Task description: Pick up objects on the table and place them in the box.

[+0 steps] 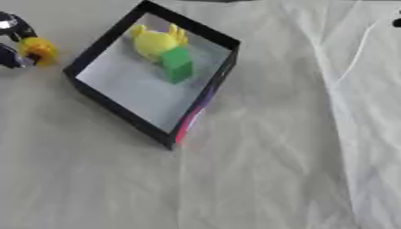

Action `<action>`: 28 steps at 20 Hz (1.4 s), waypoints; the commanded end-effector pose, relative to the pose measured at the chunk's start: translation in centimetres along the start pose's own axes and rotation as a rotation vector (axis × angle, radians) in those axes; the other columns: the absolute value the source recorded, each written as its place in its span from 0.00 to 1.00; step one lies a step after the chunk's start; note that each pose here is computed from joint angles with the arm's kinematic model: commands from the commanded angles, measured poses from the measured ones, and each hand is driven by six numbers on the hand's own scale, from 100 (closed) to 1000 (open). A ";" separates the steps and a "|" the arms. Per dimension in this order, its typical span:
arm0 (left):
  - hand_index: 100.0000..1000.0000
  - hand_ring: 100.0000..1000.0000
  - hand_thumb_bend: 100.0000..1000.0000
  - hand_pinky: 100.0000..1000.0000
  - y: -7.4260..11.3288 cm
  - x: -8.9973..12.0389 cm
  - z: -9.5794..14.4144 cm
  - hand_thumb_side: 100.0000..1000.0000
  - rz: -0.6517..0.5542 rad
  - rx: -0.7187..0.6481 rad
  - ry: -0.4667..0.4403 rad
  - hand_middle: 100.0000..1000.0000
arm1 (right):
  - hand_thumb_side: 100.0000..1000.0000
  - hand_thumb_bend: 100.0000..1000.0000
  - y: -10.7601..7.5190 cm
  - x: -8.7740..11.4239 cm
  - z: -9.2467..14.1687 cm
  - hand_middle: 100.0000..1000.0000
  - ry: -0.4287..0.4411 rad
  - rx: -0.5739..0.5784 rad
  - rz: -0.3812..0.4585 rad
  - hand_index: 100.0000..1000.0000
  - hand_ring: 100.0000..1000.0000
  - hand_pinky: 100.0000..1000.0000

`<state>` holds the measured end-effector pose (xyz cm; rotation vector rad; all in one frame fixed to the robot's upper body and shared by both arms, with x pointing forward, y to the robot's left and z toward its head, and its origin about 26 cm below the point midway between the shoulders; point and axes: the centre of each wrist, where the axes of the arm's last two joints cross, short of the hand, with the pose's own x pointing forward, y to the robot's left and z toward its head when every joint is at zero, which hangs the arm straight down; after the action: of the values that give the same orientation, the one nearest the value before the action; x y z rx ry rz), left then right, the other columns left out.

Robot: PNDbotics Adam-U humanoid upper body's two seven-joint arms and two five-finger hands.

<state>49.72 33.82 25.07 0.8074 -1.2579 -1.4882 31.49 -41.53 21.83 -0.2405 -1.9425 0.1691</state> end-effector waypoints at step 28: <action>0.58 0.69 0.15 0.74 -0.1 22.3 -3.7 0.00 -0.266 -0.007 -0.640 0.59 | 0.58 0.00 -0.5 2.1 -1.0 0.58 -0.053 0.043 -0.015 0.77 0.65 1.00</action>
<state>46.47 11.50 25.80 0.4721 -1.6544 -2.0500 31.87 -41.21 22.75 -0.1710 -1.9650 0.1820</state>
